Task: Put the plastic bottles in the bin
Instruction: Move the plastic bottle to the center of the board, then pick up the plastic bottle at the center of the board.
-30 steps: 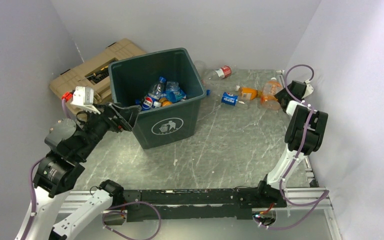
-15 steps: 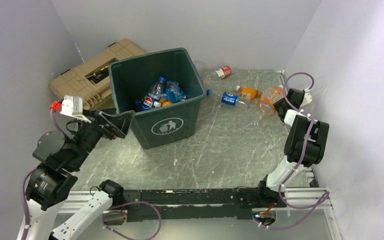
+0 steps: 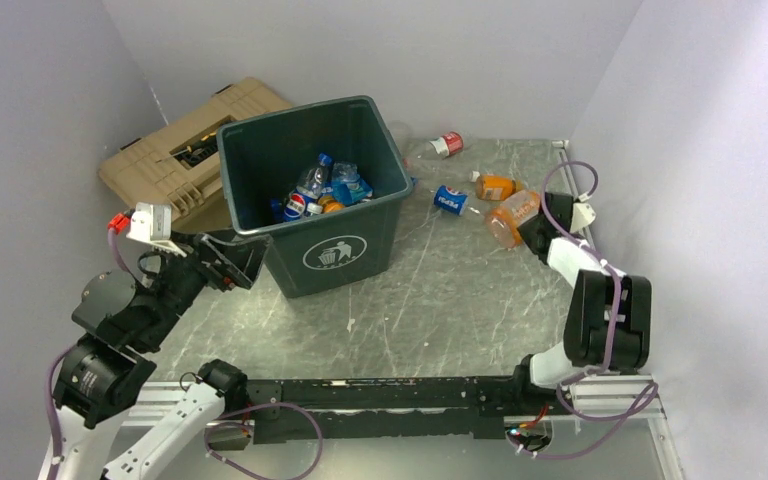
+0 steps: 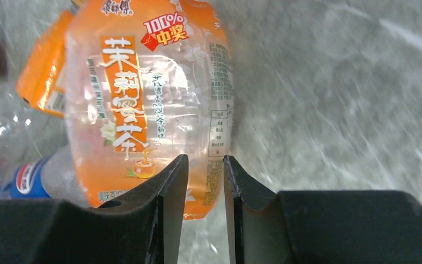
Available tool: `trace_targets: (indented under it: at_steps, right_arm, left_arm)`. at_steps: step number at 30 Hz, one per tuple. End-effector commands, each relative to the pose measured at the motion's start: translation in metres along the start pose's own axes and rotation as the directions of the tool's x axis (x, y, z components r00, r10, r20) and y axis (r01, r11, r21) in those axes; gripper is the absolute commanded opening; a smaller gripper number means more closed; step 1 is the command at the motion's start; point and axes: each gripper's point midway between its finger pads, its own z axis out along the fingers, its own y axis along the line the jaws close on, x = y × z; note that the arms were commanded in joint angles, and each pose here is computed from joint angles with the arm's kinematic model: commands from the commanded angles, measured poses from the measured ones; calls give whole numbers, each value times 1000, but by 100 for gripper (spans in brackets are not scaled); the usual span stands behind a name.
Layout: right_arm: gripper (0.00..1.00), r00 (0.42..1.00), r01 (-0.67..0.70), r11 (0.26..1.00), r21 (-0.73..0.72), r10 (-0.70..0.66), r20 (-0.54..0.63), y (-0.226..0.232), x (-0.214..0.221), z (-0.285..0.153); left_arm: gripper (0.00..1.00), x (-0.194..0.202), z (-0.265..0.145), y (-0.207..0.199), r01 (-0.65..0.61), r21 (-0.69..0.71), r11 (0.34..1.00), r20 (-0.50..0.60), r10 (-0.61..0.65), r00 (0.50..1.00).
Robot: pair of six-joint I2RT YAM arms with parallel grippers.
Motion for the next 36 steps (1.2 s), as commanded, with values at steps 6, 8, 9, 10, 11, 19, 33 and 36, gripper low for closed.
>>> trace_targets:
  at_steps: [6, 8, 9, 10, 11, 19, 33, 36]
  right_arm:
    - [57, 998, 2, 998, 55, -6, 66, -17, -2, -41]
    - [71, 996, 12, 999, 48, -16, 88, -9, -13, -44]
    - [77, 994, 16, 998, 56, -22, 103, -6, -21, -44]
    - [81, 993, 22, 998, 58, -29, 114, -1, -27, -44]
    - [85, 992, 29, 997, 67, -37, 121, 2, -32, -41]
    - [93, 984, 46, 993, 108, -64, 166, 36, -79, -1]
    - [88, 990, -6, 986, 167, -18, 140, 27, -98, 71]
    - [87, 991, -16, 988, 155, -5, 135, 27, -95, 77]
  left_arm:
    - [92, -6, -8, -5, 4, 27, 1000, 29, -5, 1000]
    - [92, -6, -8, -7, 2, 38, 999, 25, -3, 1000]
    - [92, -6, -8, -7, 2, 39, 999, 25, -3, 1000]
    - [93, -7, -8, -8, 2, 41, 999, 28, -3, 1000]
    - [93, -7, -8, -8, 0, 42, 999, 28, -2, 1000]
    - [93, -8, -7, -5, -20, 21, 1000, 23, 19, 1000]
    - [91, -4, 4, 12, -5, -44, 999, 69, 8, 998]
    - [91, -5, 5, 13, -6, -50, 999, 75, 10, 997]
